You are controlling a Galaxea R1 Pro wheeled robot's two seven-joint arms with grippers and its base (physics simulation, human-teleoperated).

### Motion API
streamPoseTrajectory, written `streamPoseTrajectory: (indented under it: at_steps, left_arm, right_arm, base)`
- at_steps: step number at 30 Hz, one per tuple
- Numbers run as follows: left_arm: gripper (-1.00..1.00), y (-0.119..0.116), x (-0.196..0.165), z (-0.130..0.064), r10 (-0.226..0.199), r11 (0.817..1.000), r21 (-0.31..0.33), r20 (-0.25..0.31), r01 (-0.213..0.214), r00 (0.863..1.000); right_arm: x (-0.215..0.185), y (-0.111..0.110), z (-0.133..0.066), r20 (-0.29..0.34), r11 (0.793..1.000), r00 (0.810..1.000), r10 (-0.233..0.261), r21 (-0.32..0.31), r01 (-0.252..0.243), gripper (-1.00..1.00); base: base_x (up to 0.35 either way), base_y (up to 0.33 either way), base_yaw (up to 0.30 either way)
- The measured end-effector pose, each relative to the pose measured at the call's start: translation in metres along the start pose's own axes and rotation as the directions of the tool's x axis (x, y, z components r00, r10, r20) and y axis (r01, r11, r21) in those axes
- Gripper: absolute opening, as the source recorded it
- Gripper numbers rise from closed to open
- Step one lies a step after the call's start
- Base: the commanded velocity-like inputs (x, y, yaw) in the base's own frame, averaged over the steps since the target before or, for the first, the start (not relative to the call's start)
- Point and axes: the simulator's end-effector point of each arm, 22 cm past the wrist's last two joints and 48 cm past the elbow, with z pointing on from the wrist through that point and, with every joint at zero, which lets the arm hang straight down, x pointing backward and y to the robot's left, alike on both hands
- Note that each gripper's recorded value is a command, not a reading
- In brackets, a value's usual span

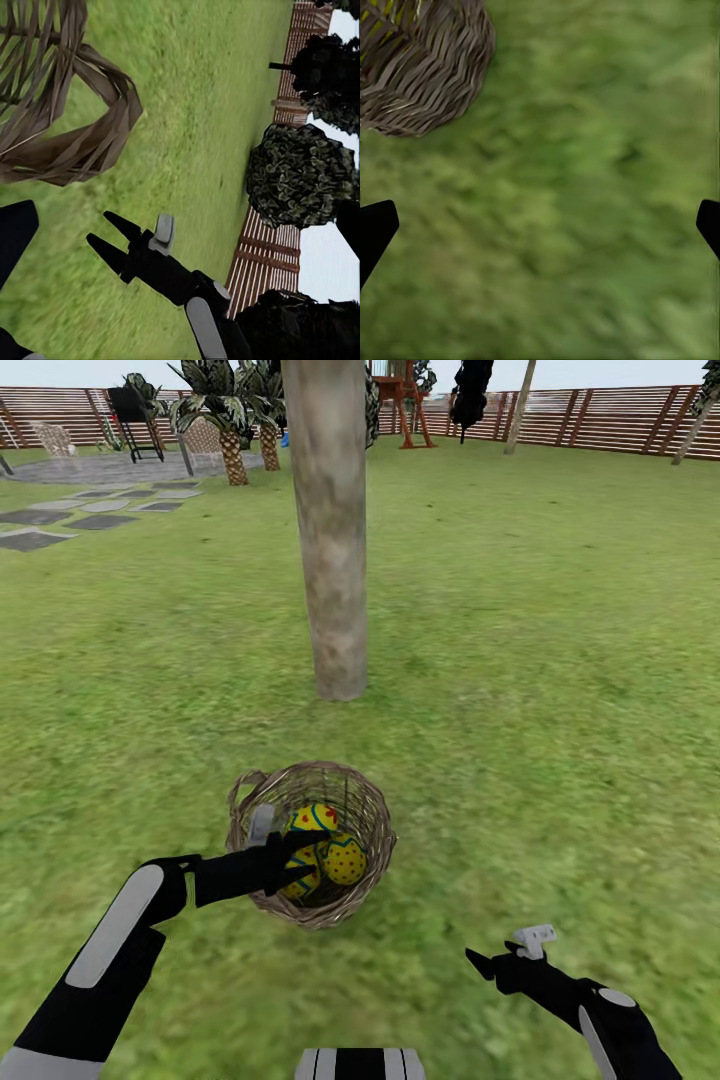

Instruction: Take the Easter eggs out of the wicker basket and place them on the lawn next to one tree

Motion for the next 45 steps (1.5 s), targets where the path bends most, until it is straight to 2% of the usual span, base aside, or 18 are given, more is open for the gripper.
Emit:
streamPoseTrajectory:
  at_steps: [11,13,16,21,28,33,42,45]
  left_arm:
    - [1.0,-0.009,0.001,-0.001,-0.009,0.998,0.055,-0.003,0.009,1.0]
    - [1.0,-0.013,0.005,0.0,-0.006,0.997,0.071,-0.014,0.007,1.0]
    - [1.0,-0.009,0.012,0.001,0.002,0.998,0.061,-0.036,0.0,0.999]
    - [1.0,-0.009,0.013,-0.003,0.015,0.998,0.069,-0.048,-0.012,0.999]
    - [1.0,-0.014,0.012,-0.007,0.025,0.997,0.08,-0.045,-0.022,0.999]
    - [1.0,-0.025,0.01,-0.012,0.033,0.992,0.123,-0.039,-0.028,0.999]
    - [1.0,-0.024,0.005,-0.019,0.039,0.992,0.118,-0.029,-0.036,0.999]
    - [1.0,-0.027,-0.008,-0.035,0.049,0.989,0.141,-0.005,-0.048,0.999]
  right_arm:
    - [-0.005,-0.003,-0.003,0.011,1.0,1.0,0.0,-0.001,0.0,1.0]
    - [-0.013,-0.002,-0.005,0.028,1.0,1.0,-0.009,-0.001,0.009,1.0]
    - [-0.033,0.0,-0.009,0.065,0.999,0.997,-0.034,0.001,0.035,1.0]
    - [-0.041,0.001,-0.012,0.082,0.999,0.996,-0.046,0.003,0.046,1.0]
    - [-0.045,0.002,-0.013,0.09,0.999,0.995,-0.049,0.003,0.049,1.0]
    - [-0.048,0.003,-0.015,0.096,0.999,0.994,-0.052,0.003,0.052,1.0]
    - [-0.053,0.004,-0.017,0.103,0.998,0.993,-0.059,0.005,0.059,1.0]
    - [-0.062,0.005,-0.02,0.117,0.997,0.99,-0.073,0.009,0.072,1.0]
  base:
    - [0.0,0.0,0.0]
    - [0.0,0.0,0.0]
    - [-0.002,0.0,0.0]
    - [-0.167,0.103,-0.1]
    - [-0.255,0.204,-0.187]
    - [-0.093,0.27,-0.169]
    - [-0.006,0.249,-0.021]
    - [0.0,0.024,0.0]
